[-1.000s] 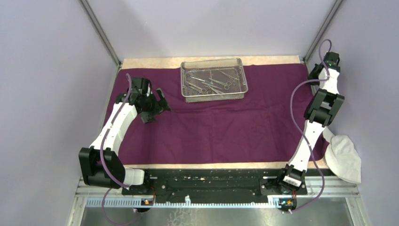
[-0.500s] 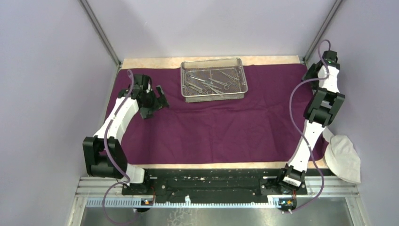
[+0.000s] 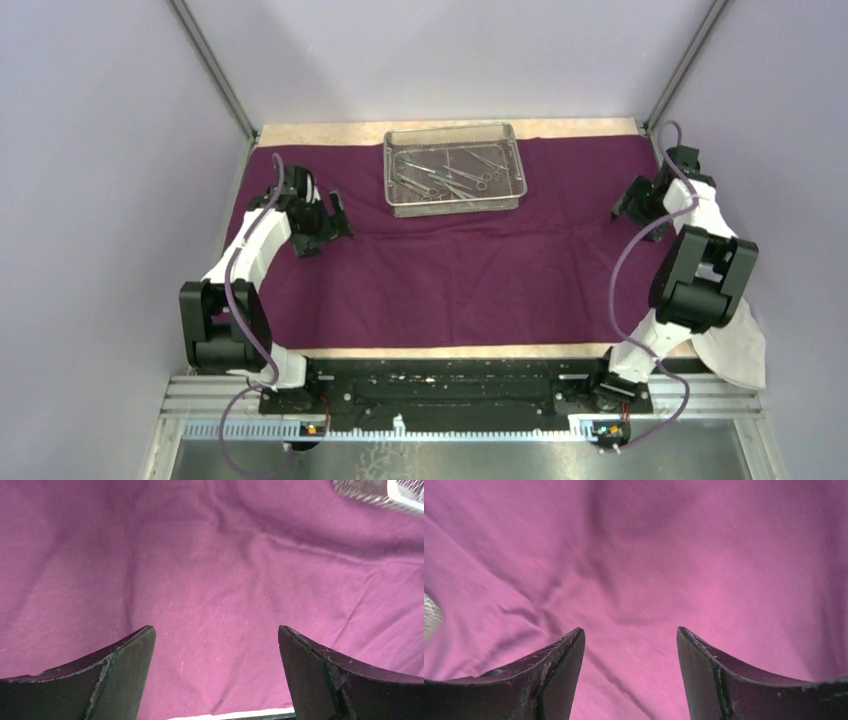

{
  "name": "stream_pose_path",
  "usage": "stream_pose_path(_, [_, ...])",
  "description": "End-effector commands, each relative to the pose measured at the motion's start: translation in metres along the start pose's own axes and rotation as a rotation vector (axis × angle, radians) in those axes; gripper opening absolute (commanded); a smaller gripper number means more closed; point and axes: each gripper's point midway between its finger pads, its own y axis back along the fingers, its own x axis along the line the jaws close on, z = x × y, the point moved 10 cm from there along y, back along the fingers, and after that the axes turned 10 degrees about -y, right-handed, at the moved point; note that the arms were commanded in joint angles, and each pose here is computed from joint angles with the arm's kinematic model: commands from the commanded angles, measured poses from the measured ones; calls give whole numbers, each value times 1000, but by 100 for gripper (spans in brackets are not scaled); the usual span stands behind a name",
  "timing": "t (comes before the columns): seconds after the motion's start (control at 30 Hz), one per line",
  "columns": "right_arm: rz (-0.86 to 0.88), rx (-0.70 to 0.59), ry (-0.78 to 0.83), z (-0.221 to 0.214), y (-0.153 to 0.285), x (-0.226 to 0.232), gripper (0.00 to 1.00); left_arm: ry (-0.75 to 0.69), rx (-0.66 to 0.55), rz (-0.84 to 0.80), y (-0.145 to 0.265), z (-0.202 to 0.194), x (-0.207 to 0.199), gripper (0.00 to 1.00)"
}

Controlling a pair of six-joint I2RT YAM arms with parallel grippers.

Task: Open and lay out the surgical kit
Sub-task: Smooth out the surgical kit at the center of the board.

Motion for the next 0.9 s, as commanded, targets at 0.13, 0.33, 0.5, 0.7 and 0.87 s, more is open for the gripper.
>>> stream_pose_path(0.13, [-231, -150, -32, -36, 30, -69, 58, 6, 56, -137, -5, -34, -3, 99])
stream_pose_path(0.33, [-451, -254, -140, -48, 36, -115, 31, -20, 72, -96, -6, -42, 3, 99])
stream_pose_path(0.5, [-636, -325, -204, -51, 33, -137, 26, -37, 59, -41, -10, -38, 9, 99])
stream_pose_path(0.7, [-709, -270, -264, -49, 14, -157, 22, -42, 70, -14, -23, -43, 17, 99])
stream_pose_path(0.87, [-773, -238, -293, -54, 4, -171, 21, 61, 106, 43, -31, -54, 48, 99])
